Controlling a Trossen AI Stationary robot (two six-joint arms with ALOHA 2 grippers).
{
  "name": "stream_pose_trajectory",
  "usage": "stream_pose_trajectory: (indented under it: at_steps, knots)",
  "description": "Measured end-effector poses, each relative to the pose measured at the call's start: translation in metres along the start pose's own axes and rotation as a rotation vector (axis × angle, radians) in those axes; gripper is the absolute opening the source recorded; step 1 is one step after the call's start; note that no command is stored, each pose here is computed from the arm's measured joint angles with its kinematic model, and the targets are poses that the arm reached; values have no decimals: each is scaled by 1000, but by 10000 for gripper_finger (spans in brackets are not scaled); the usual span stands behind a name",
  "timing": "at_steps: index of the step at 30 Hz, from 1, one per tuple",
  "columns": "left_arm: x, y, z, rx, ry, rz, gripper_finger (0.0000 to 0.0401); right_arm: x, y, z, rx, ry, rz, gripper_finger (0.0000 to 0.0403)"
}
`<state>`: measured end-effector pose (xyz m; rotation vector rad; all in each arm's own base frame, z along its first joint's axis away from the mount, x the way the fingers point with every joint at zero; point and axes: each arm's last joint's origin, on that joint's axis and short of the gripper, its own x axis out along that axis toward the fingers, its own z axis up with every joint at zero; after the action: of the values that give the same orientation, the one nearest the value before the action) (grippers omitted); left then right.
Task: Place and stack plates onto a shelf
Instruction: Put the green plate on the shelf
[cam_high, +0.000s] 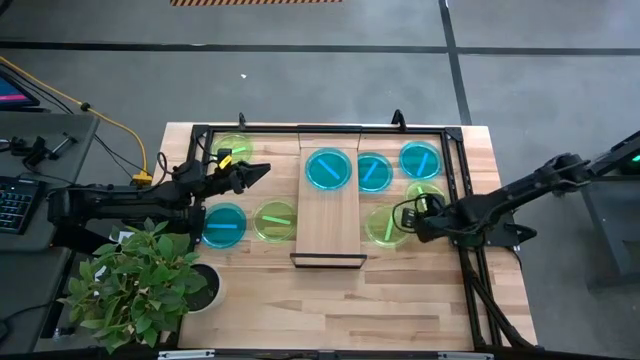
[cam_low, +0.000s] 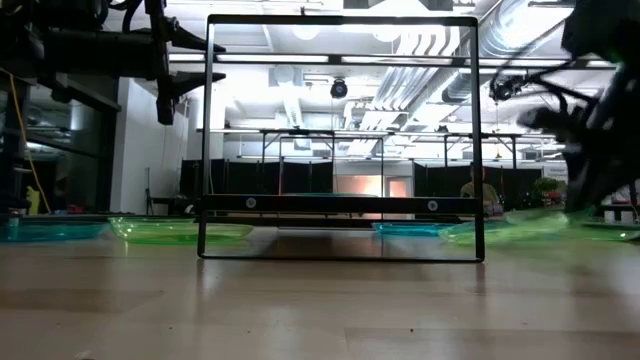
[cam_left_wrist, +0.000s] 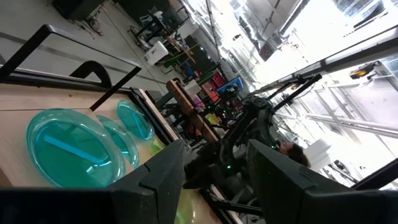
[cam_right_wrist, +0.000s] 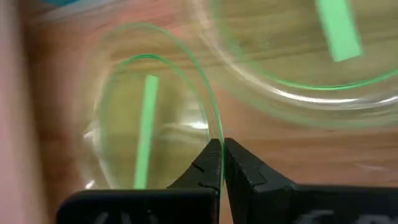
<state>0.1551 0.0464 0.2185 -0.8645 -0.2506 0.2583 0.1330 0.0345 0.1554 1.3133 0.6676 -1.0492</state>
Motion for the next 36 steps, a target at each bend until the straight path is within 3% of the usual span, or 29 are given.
stream_pose_trajectory:
  at_steps: [6, 12, 18, 26, 36]
  knots:
    - [0, 0, 0, 0, 1, 1, 165, -24, 7, 7, -72, 45, 111, 0]
    - [0, 0, 0, 0, 1, 1, 165, -51, 10, 16, -154, 60, 116, 0]
    - [0, 0, 0, 0, 1, 0, 165, -71, 23, 21, -179, 11, 208, 0]
    - [0, 0, 0, -1, 0, 0, 165, -45, 54, 5, -133, -62, 322, 0]
    - [0, -1, 2, -46, -38, 9, 165, 11, 104, -12, -160, -74, 429, 0]
